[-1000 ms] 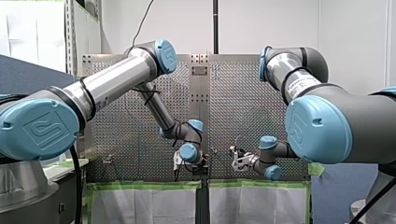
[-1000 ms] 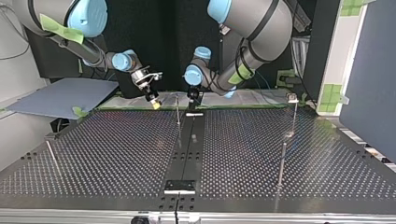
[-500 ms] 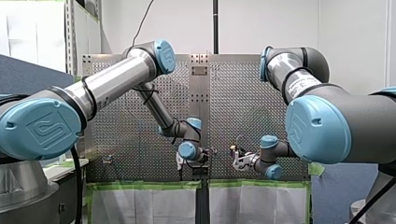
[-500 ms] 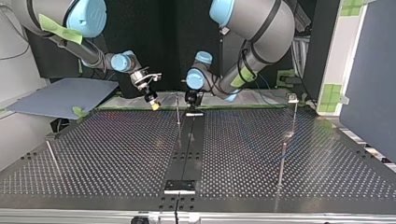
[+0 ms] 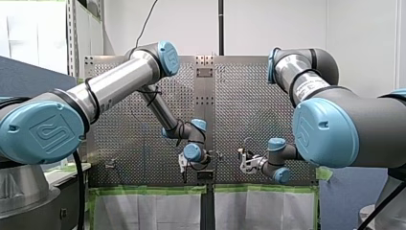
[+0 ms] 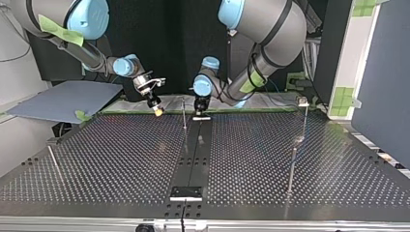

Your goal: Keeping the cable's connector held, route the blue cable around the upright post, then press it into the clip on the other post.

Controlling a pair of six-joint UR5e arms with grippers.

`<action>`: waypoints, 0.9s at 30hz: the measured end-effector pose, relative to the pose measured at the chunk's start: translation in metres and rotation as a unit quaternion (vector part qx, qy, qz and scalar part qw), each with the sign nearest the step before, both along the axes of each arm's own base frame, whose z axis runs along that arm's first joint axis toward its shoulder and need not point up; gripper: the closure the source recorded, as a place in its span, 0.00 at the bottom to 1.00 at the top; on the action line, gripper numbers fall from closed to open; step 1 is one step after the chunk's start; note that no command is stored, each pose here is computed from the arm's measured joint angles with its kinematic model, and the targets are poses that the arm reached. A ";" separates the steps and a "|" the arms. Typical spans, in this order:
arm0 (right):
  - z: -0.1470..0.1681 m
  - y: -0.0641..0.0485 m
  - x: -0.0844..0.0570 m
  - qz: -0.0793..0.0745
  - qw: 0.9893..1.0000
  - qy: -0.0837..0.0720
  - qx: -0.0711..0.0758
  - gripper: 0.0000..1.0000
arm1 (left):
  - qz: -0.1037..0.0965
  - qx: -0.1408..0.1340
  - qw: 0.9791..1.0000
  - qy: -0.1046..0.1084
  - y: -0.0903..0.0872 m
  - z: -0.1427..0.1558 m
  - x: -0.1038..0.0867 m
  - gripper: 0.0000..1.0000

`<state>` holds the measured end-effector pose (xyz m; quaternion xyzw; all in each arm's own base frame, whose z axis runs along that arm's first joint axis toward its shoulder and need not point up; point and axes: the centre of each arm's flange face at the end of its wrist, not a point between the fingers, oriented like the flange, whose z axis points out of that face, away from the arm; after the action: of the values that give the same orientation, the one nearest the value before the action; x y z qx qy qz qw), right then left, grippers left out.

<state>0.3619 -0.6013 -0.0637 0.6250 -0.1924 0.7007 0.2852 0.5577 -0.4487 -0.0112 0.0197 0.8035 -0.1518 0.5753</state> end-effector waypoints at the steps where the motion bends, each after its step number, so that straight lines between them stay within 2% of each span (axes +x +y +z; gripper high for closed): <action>1: 0.000 0.000 0.000 0.000 1.000 0.000 0.000 1.00 | 0.002 0.003 1.000 0.001 0.001 0.000 0.001 0.92; 13: 0.001 -0.004 -0.004 -0.001 1.000 0.001 0.000 1.00 | 0.004 0.011 1.000 -0.001 0.005 0.000 0.003 0.92; 16: 0.002 -0.005 -0.004 0.000 1.000 0.000 -0.001 1.00 | 0.005 0.011 1.000 -0.003 0.006 0.000 0.005 0.85; 17: 0.002 -0.005 -0.004 0.000 1.000 0.000 -0.001 1.00 | 0.005 0.011 1.000 -0.003 0.006 0.000 0.005 0.75; 18: 0.002 -0.005 -0.004 0.000 1.000 0.000 -0.001 1.00 | 0.005 0.012 1.000 -0.004 0.006 0.000 0.005 0.75; 19: 0.002 -0.005 -0.004 0.000 1.000 0.000 -0.001 1.00 | 0.005 0.012 1.000 -0.004 0.007 0.001 0.005 0.66; 20: 0.002 -0.006 -0.004 0.000 1.000 0.000 -0.002 1.00 | 0.005 0.012 1.000 -0.005 0.007 0.001 0.005 0.50; 21: 0.002 -0.006 -0.003 0.000 1.000 0.000 -0.002 1.00 | 0.005 0.012 1.000 -0.005 0.007 0.001 0.005 0.50; 23: 0.002 -0.006 -0.003 0.000 1.000 0.001 -0.002 1.00 | 0.006 0.012 1.000 -0.005 0.007 0.001 0.006 0.27; 24: 0.003 -0.006 -0.003 0.001 1.000 0.001 -0.002 1.00 | 0.006 0.013 1.000 -0.005 0.007 0.001 0.006 0.27; 25: 0.003 -0.006 -0.003 0.001 1.000 0.001 -0.002 1.00 | 0.006 0.013 1.000 -0.005 0.007 0.001 0.006 0.11; 26: 0.003 -0.006 -0.003 0.001 1.000 0.001 -0.002 1.00 | 0.006 0.014 1.000 -0.005 0.007 0.001 0.006 0.00; 27: 0.003 -0.006 -0.003 0.001 1.000 0.001 -0.003 1.00 | 0.005 0.014 1.000 -0.005 0.007 0.001 0.006 0.00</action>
<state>0.3586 -0.6074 -0.0612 0.6251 -0.1896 0.7010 0.2862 0.5634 -0.4417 -0.0103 0.0244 0.8026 -0.1370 0.5801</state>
